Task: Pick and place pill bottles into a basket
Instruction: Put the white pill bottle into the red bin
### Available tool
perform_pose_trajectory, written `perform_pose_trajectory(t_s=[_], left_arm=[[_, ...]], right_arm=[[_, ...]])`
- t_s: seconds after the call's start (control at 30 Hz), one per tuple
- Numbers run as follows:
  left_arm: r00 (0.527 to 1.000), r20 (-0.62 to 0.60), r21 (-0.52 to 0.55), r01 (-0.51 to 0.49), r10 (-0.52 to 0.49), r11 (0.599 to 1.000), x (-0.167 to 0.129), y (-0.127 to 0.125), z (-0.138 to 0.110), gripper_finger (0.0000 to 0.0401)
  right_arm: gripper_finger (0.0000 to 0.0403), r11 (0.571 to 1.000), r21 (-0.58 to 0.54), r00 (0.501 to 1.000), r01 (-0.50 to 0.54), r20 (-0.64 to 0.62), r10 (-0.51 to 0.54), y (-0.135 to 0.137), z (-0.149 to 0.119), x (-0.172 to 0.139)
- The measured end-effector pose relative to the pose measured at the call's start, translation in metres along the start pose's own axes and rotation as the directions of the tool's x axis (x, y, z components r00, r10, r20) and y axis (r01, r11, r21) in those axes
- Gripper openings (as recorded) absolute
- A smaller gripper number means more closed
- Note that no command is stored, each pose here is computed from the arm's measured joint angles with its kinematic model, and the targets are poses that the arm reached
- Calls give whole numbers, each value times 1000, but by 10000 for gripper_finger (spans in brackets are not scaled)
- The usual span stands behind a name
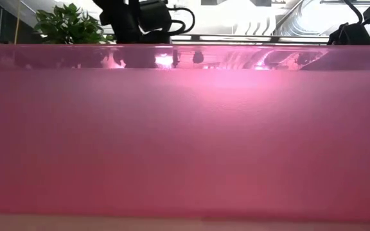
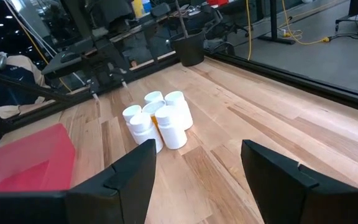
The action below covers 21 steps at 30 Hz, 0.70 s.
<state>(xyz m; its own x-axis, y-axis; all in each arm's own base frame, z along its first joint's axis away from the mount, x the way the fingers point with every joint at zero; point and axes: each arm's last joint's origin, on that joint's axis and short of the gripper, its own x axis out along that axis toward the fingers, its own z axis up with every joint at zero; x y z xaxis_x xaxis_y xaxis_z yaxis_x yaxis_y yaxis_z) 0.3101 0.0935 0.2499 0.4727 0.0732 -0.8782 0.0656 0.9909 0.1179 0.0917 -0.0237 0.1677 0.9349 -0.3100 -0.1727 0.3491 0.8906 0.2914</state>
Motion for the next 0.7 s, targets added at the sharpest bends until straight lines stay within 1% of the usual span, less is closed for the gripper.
perform_pose_trajectory(t_s=[0.1,0.23,0.4,0.63,0.7], left_arm=[[1000,18,2,16,-16,1000,0,1,1,282],[1000,10,3,20,-20,1000,4,0,1,282],[1000,1,-18,-9,9,1000,3,1,1,282],[1000,-25,-103,-4,2,995,5,1,-1,283],[999,-37,-122,-1,-3,993,7,1,-2,290]], right_arm=[[226,1000,0,1000,0,0,0,0,0,0],[226,1000,0,1000,0,0,0,0,0,0],[226,1000,0,1000,0,-1,0,0,0,0],[226,1000,0,1000,0,-1,0,0,0,0],[226,1000,0,1000,0,-1,0,0,0,0]])
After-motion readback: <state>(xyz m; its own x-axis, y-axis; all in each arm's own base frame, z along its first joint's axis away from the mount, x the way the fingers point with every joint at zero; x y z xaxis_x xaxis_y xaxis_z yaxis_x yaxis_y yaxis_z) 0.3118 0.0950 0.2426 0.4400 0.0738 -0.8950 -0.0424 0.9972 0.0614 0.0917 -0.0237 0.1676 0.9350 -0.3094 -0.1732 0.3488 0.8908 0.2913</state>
